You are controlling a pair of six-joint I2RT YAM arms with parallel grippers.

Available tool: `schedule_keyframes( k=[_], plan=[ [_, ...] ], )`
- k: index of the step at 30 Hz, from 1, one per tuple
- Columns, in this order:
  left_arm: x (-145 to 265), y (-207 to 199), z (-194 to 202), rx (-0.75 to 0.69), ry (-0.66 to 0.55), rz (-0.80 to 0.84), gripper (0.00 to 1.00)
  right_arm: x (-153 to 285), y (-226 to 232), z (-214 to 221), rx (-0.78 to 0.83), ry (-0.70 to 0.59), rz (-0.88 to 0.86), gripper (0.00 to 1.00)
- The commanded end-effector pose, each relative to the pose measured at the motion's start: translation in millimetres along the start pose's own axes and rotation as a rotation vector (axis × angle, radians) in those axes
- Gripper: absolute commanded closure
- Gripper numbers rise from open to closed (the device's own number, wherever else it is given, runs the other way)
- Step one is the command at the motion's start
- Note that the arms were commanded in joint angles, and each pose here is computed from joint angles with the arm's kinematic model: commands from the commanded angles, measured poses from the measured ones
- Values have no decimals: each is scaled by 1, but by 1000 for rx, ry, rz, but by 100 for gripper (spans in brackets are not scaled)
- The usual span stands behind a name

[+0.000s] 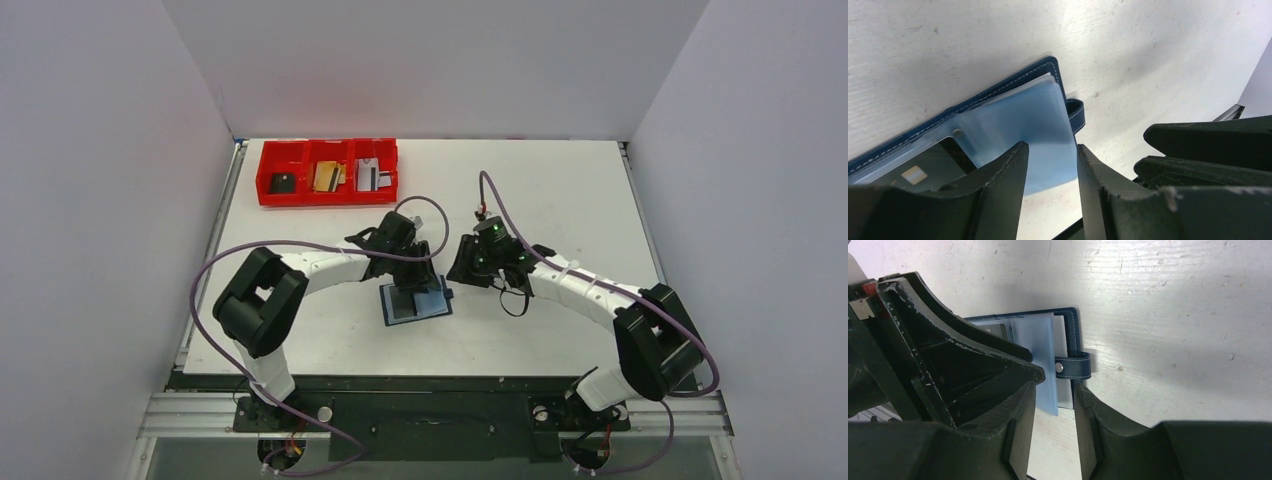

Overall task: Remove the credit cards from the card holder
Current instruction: Remove the credit card from the card holder.

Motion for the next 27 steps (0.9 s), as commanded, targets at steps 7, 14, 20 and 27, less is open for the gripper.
schedule_keyframes(
  k=[7,14,20,27],
  plan=[
    [4,-33,-32,-20,-80,103,53,12,0,-11,10,-64,-8,69],
    [24,-24,-43,-27,-127,40,52,15,17,-11,23,-51,-46,69],
    [43,-6,-45,-3,-158,1,51,11,41,-3,58,-23,-78,70],
    [78,40,-36,27,-192,-142,52,-13,77,26,124,75,-116,70]
  ],
)
Point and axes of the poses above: each gripper's point midway between its finger pads, its own x axis back along the fingers, its own y axis along the line the jaws close on, z = x × y, the point moved 2 cm from there along x, back along the fingers, and after that the axes turned 13 degrees about -x, right-handed, at the moved point
